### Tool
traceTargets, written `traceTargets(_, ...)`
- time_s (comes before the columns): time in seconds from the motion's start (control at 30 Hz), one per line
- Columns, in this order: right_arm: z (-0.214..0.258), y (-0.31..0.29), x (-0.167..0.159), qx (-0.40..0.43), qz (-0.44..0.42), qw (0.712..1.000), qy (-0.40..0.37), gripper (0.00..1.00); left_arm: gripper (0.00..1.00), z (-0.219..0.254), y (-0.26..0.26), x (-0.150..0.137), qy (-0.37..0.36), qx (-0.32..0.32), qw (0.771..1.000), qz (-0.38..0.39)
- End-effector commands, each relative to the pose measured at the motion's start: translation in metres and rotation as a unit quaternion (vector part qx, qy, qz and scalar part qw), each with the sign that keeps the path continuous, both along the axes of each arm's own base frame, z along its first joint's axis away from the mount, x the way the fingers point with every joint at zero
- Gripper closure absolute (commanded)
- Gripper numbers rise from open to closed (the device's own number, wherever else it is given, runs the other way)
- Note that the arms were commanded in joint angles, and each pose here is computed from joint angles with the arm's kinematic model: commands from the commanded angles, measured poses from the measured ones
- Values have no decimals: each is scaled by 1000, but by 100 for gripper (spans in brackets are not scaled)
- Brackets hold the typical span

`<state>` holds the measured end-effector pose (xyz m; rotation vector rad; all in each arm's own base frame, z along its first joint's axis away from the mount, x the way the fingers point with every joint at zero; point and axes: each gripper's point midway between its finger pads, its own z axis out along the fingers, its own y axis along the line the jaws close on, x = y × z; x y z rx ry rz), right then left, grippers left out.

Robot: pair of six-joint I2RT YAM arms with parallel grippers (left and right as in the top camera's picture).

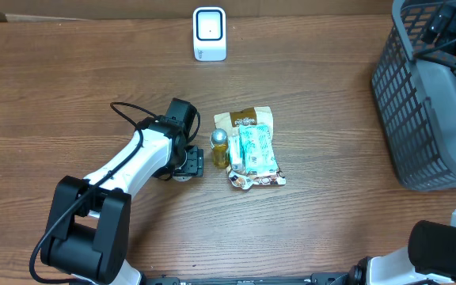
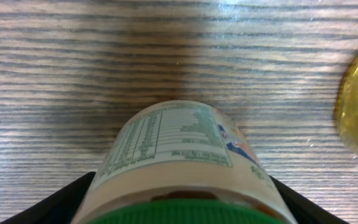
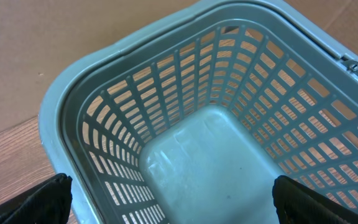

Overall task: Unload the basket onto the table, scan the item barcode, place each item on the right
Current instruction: 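Close the left gripper on the jar lid, then lift the jar with the left gripper and tilt it up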

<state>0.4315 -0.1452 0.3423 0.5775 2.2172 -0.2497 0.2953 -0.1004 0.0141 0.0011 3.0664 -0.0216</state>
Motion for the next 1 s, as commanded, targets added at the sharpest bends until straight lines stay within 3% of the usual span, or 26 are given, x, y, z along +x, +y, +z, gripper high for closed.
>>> traceTargets(0.0, 12, -1, -2, -6, -5, 1000, -15, 0, 26, 5, -3, 1, -11, -5, 1000, -9)
traceTargets(0.43, 12, -1, -2, -6, -5, 1000, -15, 0, 21, 6, -6, 8, -26, -11, 1000, -9)
traceTargets(0.7, 12, -1, -2, -6, -5, 1000, -15, 0, 32, 10, -6, 6, -18, -10, 1000, -12)
traceTargets(0.87, 12, -1, -2, -6, -5, 1000, -15, 0, 46, 39, -9, 23, -32, -7, 999, -19)
traceTargets(0.97, 12, -1, -2, -6, -5, 1000, -15, 0, 47, 65, -12, 32, -38, -5, 999, -39)
